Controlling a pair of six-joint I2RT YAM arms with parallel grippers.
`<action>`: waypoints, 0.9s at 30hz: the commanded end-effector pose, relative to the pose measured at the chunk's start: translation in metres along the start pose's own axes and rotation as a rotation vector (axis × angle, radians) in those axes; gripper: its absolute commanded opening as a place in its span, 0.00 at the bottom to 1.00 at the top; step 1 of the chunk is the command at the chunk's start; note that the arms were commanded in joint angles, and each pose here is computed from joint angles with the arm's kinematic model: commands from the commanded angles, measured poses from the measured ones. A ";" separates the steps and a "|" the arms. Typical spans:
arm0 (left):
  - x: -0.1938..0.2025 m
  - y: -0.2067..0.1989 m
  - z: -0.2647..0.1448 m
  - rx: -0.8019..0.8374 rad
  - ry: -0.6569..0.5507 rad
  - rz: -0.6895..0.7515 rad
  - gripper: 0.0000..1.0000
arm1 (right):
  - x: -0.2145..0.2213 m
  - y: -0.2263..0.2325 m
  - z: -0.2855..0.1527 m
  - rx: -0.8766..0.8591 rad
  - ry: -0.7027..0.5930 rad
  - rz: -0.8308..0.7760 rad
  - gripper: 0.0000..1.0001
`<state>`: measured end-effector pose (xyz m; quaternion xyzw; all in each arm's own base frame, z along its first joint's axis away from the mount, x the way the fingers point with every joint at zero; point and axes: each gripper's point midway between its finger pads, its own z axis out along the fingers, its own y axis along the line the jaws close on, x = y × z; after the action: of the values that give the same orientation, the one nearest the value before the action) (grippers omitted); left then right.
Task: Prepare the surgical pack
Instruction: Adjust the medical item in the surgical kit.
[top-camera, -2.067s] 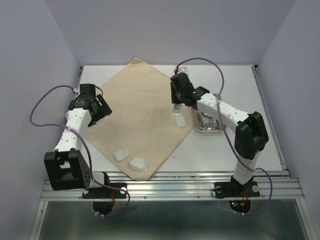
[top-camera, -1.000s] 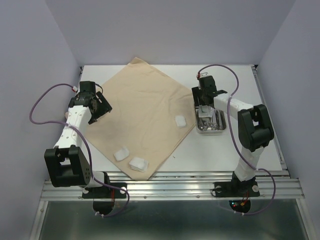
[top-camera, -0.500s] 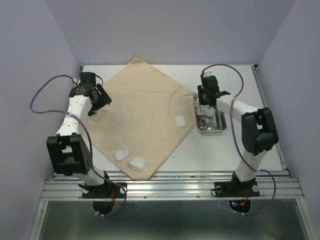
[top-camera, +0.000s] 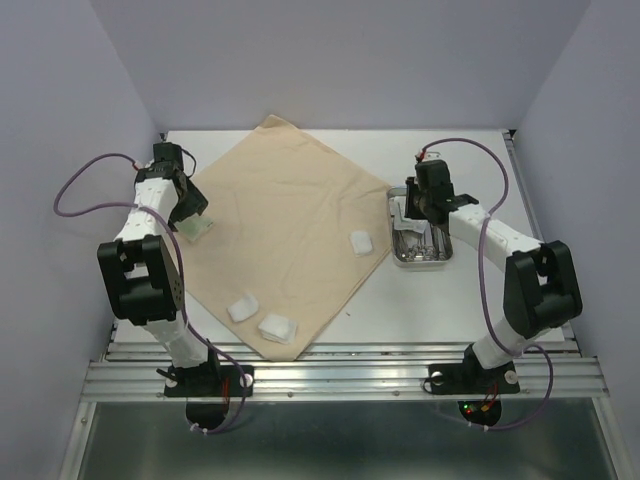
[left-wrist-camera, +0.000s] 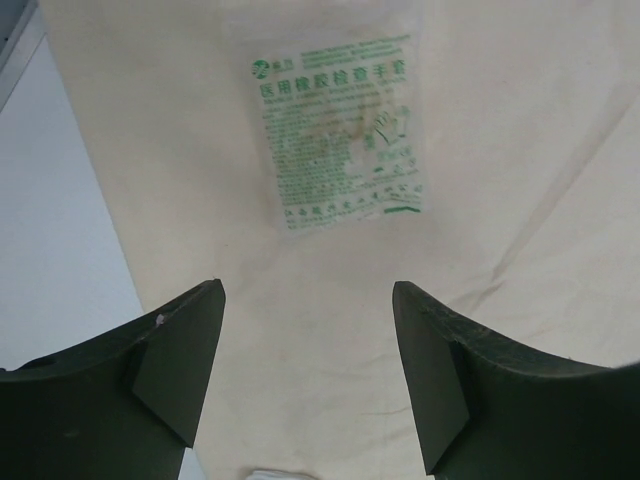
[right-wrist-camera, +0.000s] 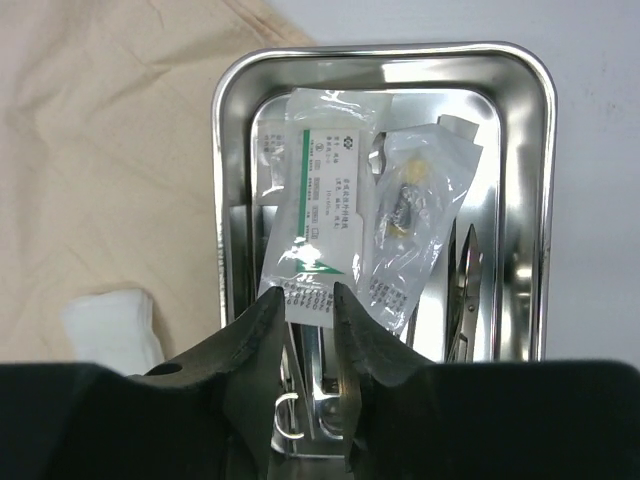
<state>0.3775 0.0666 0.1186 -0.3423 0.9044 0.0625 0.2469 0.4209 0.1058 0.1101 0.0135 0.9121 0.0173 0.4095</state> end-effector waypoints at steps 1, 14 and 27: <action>-0.032 0.015 0.013 -0.067 -0.056 -0.028 0.77 | -0.029 0.013 -0.028 -0.095 -0.096 0.069 0.34; -0.032 -0.012 0.093 0.014 0.086 -0.075 0.92 | -0.021 0.042 -0.036 -0.262 -0.073 0.112 0.42; -0.026 -0.049 0.043 0.058 0.025 0.083 0.48 | -0.021 0.044 -0.037 -0.270 -0.069 0.122 0.42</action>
<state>0.4363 0.0797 0.0396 -0.3463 0.9177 0.0467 0.1887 0.3954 0.1441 0.1222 0.0099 0.9056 0.1445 0.3986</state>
